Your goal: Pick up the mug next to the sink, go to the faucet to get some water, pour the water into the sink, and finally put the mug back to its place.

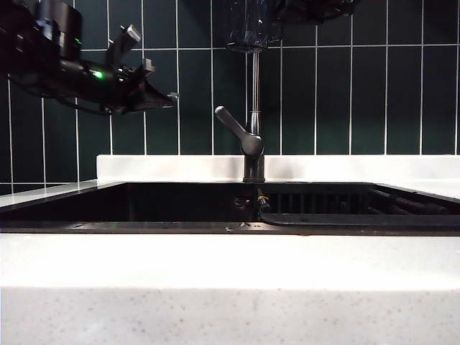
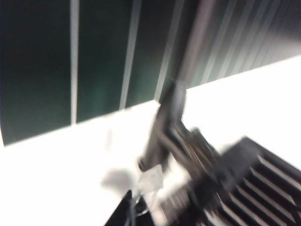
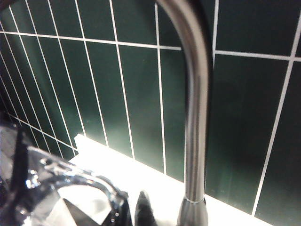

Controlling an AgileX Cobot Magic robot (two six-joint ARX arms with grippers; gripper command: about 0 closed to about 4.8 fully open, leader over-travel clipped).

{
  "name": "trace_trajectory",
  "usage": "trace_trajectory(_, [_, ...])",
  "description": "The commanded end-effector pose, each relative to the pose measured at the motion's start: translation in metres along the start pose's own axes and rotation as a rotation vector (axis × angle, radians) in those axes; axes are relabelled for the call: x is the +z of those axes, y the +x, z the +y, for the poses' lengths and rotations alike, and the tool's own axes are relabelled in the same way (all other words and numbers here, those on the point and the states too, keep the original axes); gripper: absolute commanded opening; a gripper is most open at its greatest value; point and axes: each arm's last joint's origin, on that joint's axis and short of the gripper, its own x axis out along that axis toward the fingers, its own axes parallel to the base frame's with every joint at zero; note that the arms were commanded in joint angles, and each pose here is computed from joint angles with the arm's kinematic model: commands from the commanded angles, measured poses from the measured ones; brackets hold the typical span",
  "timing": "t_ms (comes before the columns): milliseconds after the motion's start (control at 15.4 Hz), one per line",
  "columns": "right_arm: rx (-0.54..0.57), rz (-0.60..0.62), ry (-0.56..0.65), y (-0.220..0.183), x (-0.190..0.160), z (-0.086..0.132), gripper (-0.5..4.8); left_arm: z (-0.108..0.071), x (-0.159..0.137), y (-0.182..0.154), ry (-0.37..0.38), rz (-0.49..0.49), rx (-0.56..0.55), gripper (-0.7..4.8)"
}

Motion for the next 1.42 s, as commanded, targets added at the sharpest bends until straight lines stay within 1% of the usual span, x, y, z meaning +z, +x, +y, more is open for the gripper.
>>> trace_trajectory(65, [0.010, -0.029, -0.004, -0.002, 0.006, 0.001, -0.02, 0.012, 0.008, 0.017, -0.002, -0.033, -0.069, -0.06])
trace_trajectory(129, [0.011, -0.024, -0.003, -0.002, 0.006, 0.001, -0.02, 0.016, 0.009, 0.023, -0.009, -0.033, -0.119, -0.05])
trace_trajectory(194, [0.010, -0.021, -0.003, -0.002, 0.005, 0.001, -0.02, 0.020, 0.009, 0.029, -0.007, -0.033, -0.164, 0.09])
trace_trajectory(259, [0.010, -0.022, -0.003, -0.002, 0.006, 0.001, -0.02, 0.024, 0.007, 0.035, -0.003, -0.029, -0.211, 0.95])
trace_trajectory(388, [0.010, -0.018, -0.018, -0.002, 0.005, 0.001, -0.02, 0.024, -0.001, 0.043, 0.000, -0.014, -0.287, 1.75])
trace_trajectory(453, [0.010, -0.017, -0.024, -0.002, 0.005, 0.001, -0.02, 0.020, -0.004, 0.048, 0.026, -0.023, -0.325, 2.61])
trace_trajectory(518, [0.009, -0.017, -0.024, -0.002, 0.005, 0.001, -0.02, 0.017, -0.005, 0.051, 0.050, -0.037, -0.349, 3.66])
trace_trajectory(647, [0.009, -0.021, -0.025, -0.002, 0.005, 0.001, -0.02, 0.012, -0.007, 0.060, 0.053, -0.043, -0.347, 3.62])
trace_trajectory(712, [0.010, -0.022, -0.026, -0.002, 0.006, 0.001, -0.02, 0.013, -0.008, 0.063, 0.058, -0.049, -0.352, 3.61])
trace_trajectory(777, [0.010, -0.023, -0.026, -0.002, 0.006, 0.001, -0.02, 0.012, -0.008, 0.071, 0.059, -0.053, -0.361, 3.44])
trace_trajectory(971, [0.010, -0.023, -0.026, -0.002, 0.006, 0.001, -0.02, 0.016, -0.010, 0.086, 0.018, -0.055, -0.378, 3.44])
trace_trajectory(1036, [0.010, -0.023, -0.026, -0.002, 0.006, 0.001, -0.02, 0.012, -0.012, 0.090, 0.017, -0.053, -0.393, 3.44])
trace_trajectory(1295, [0.010, -0.027, -0.027, -0.002, 0.006, 0.001, -0.02, 0.005, -0.014, 0.095, 0.011, -0.043, -0.416, 3.41])
trace_trajectory(1424, [0.010, -0.027, -0.027, -0.002, 0.006, 0.001, -0.02, 0.002, -0.016, 0.096, -0.002, -0.017, -0.472, 3.40])
